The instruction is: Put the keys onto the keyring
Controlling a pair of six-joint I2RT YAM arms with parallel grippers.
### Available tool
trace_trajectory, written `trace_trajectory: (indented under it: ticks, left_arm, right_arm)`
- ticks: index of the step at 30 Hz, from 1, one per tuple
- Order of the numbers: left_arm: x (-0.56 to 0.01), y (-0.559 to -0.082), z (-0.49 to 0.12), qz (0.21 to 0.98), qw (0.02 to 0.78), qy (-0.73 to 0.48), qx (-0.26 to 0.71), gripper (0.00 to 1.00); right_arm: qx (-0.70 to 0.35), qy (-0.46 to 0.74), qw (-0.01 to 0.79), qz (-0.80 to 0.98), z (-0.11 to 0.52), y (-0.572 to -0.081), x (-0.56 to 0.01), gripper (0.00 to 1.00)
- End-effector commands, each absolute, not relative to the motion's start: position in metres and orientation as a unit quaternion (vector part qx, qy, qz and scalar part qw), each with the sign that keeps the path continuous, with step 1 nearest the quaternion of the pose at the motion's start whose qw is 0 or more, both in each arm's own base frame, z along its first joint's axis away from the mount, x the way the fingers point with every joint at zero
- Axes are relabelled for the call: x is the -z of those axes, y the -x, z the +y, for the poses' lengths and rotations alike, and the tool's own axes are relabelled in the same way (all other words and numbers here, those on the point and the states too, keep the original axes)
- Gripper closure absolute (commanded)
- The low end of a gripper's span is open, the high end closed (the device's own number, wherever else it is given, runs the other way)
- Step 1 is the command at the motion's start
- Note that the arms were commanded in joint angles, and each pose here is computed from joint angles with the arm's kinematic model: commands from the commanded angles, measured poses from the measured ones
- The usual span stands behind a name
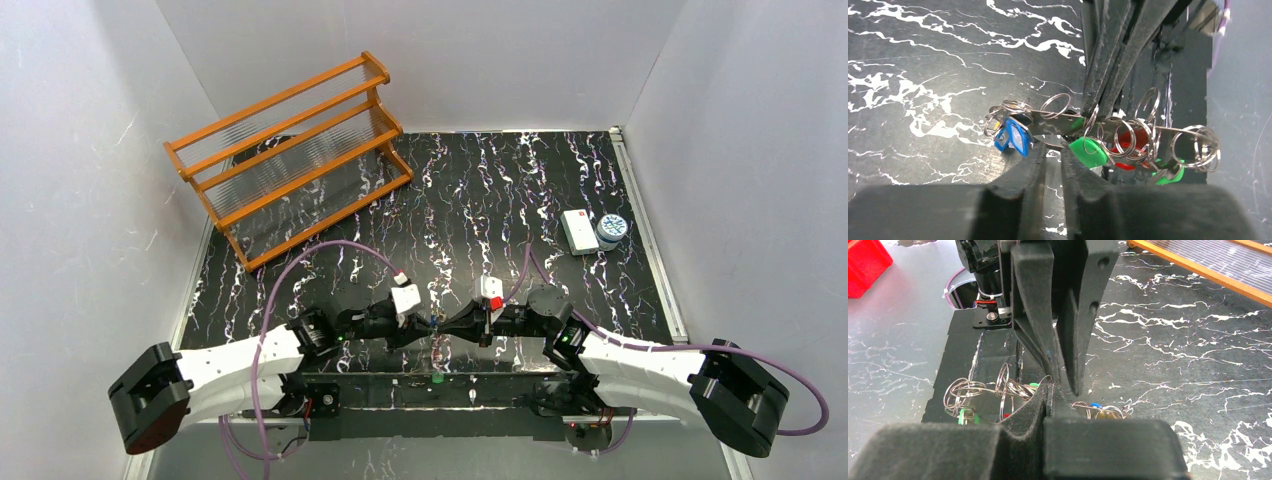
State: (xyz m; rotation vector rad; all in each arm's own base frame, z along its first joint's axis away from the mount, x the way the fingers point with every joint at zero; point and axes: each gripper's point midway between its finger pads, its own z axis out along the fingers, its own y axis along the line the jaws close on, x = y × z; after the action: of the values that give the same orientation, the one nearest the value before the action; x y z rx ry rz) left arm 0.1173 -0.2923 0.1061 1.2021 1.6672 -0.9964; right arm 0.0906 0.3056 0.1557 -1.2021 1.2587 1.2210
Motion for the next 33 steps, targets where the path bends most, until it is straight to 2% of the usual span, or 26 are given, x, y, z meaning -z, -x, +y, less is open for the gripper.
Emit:
trace_trajectory:
  ticks: [1, 7, 11, 16, 26, 33]
  left_arm:
    - [-0.125, -0.127, -0.282, 0.654, 0.466, -0.465, 0.373, 0.76]
    - [-0.157, -0.131, -0.272, 0.63, 0.524, -0.428, 0.381, 0.58]
    - [-0.165, -0.124, -0.275, 0.619, 0.524, -0.419, 0.409, 0.53]
    - [-0.155, -0.117, -0.284, 0.624, 0.49, -0.437, 0.424, 0.58]
    - [-0.146, -0.11, -0.295, 0.622, 0.46, -0.454, 0.441, 0.76]
    - [-0.152, -0.11, -0.294, 0.617, 0.467, -0.451, 0.445, 0.78]
  right_arm:
    - [-0.512, 0.491, 0.521, 0.475, 0.308, -0.09, -0.182, 0.99]
    - [-0.51, 0.49, 0.522, 0.476, 0.308, -0.09, -0.181, 0.99]
    - [-0.511, 0.491, 0.521, 0.475, 0.308, -0.09, -0.182, 0.99]
    - [-0.512, 0.492, 0.52, 0.475, 0.309, -0.09, -0.182, 0.99]
    - [-0.511, 0.493, 0.517, 0.478, 0.308, -0.09, -0.179, 0.99]
    - [-0.511, 0.493, 0.519, 0.476, 0.309, -0.09, -0.181, 0.99]
